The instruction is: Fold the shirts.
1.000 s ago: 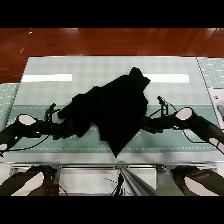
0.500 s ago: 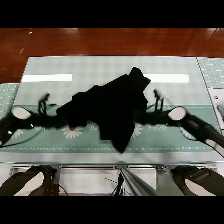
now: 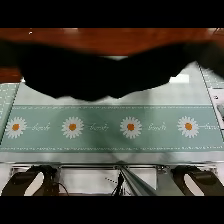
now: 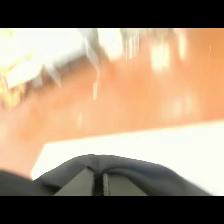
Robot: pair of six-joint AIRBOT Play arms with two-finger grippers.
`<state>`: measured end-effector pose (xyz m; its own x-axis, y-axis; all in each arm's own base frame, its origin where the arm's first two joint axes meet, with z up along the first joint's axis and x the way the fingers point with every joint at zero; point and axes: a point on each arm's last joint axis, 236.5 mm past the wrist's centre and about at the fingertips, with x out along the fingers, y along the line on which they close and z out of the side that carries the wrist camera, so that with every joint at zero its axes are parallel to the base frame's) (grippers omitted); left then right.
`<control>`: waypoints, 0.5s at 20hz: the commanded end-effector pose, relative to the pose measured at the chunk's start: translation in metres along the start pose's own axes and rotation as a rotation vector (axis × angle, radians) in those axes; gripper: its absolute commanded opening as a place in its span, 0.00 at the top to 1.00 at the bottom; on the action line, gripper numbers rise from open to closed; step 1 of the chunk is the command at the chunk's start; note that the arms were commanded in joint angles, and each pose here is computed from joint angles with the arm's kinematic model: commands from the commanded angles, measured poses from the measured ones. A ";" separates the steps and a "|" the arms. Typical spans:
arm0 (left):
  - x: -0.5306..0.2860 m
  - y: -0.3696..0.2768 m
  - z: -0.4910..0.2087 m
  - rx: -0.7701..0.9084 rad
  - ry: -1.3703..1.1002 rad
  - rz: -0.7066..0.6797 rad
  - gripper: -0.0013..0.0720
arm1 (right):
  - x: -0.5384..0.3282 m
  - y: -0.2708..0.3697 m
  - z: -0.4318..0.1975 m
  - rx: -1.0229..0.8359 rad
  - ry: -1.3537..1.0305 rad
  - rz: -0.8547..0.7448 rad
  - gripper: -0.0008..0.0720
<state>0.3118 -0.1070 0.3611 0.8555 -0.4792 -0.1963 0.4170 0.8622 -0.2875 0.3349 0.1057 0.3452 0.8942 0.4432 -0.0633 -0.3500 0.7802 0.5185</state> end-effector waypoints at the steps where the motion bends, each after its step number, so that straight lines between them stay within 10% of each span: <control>1: -0.089 -0.063 0.094 0.196 -0.280 -0.003 0.95 | -0.064 0.052 0.086 -0.178 -0.197 0.002 0.95; 10: -0.188 -0.089 0.087 0.226 -0.210 0.156 0.95 | -0.166 0.075 0.116 -0.450 -0.151 -0.281 0.95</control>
<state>0.1632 -0.0929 0.5249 0.9200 -0.3797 0.0975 0.3838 0.9230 -0.0272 0.2206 0.0550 0.4926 0.9722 0.2285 0.0503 -0.2332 0.9642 0.1261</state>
